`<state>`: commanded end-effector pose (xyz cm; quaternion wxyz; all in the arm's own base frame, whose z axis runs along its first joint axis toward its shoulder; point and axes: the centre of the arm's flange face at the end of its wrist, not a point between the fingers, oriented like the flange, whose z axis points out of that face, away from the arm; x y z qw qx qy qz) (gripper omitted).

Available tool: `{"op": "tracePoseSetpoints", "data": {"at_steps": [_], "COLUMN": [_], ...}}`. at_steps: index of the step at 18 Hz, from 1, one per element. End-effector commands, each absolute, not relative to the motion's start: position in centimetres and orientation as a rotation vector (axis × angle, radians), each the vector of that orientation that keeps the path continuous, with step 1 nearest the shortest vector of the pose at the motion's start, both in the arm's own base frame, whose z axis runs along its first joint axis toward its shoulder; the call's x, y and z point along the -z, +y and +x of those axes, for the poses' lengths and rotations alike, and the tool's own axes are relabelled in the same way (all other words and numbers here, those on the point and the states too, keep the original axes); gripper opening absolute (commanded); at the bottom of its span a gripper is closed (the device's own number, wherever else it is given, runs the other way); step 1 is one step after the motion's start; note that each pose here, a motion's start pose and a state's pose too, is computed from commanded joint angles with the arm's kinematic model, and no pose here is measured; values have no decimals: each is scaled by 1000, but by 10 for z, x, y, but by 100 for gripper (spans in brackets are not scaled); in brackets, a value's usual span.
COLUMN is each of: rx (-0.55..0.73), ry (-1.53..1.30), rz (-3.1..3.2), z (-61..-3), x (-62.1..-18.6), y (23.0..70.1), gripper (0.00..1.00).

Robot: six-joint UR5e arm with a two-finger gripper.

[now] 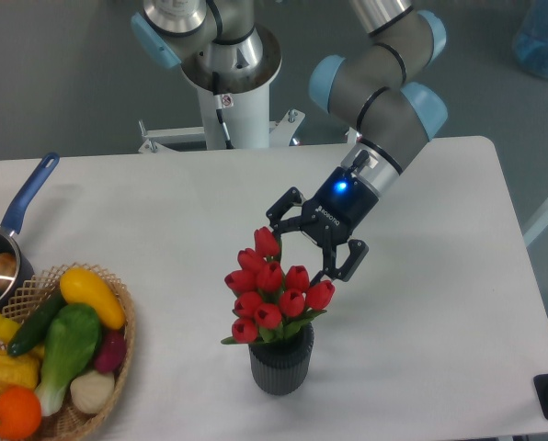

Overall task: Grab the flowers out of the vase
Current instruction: 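Move the open gripper toward the tulip stems above the black vase, then lower the gripper around the tulip stems and close it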

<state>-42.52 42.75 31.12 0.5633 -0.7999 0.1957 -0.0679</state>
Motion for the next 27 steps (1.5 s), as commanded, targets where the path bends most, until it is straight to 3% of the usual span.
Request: {"op": "tracePoseSetpoints", "data": {"at_steps": [7, 20, 22, 25, 27], "rx": [162, 236, 240, 245, 247], "ry": [453, 433, 433, 424, 413], "rz": [-1875, -1773, -1773, -1757, -1745], "z": [-447, -438, -437, -439, -441], "x": [-302, -291, -289, -287, -286], "y": [434, 450, 451, 450, 448], "gripper": [100, 100, 85, 36, 14]}}
